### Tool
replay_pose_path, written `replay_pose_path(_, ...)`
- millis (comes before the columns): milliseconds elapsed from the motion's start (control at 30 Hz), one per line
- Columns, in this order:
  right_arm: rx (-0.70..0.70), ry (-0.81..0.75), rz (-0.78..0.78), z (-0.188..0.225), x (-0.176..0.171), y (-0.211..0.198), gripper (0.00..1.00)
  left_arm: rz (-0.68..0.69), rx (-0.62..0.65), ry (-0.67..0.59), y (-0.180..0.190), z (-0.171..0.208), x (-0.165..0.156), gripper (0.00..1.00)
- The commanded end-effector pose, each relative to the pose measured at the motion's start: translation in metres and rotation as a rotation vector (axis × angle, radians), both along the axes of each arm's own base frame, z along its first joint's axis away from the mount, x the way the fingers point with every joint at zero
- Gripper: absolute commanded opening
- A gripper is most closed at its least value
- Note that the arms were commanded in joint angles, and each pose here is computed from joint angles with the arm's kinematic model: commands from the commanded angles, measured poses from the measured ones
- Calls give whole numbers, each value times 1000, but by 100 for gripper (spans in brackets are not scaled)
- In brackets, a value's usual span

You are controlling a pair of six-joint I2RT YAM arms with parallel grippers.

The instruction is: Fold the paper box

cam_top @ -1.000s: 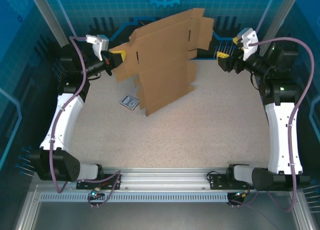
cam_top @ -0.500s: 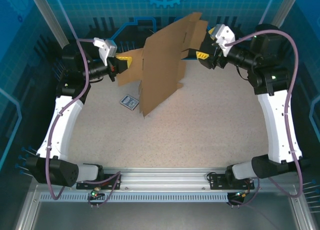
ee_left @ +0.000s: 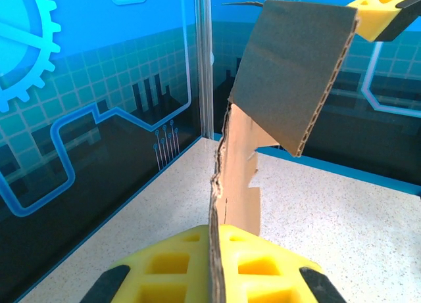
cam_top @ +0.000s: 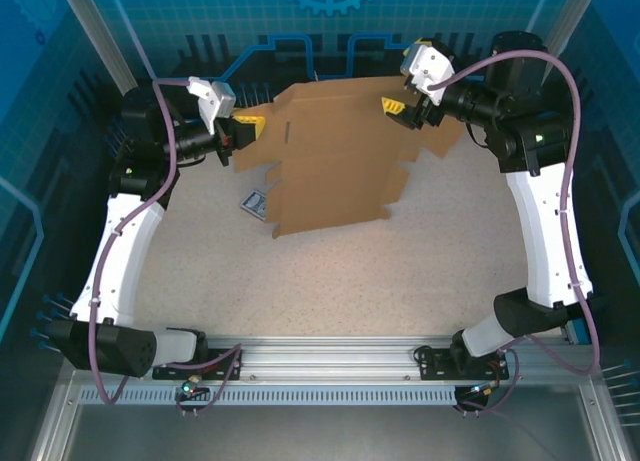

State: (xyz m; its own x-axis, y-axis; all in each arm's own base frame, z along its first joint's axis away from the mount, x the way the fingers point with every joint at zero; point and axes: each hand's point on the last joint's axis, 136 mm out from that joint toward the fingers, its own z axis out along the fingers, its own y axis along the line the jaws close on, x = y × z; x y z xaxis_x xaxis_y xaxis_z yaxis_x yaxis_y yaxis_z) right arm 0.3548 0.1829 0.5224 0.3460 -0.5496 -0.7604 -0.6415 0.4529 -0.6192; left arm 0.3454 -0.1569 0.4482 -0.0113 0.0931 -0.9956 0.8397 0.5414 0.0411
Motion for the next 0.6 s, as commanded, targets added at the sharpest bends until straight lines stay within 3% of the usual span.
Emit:
replay_pose_path(0, -53, 35, 38, -14, 3, 7, 81, -44, 8, -77, -6, 20, -13, 0)
replay_pose_path(267, -99, 150, 126, -41, 7, 20, 76, -57, 12, -73, -10, 18, -14, 0)
replay_pose_path(567, -115, 200, 181, -53, -3, 23, 45, -50, 20, -62, -11, 14, -8, 0)
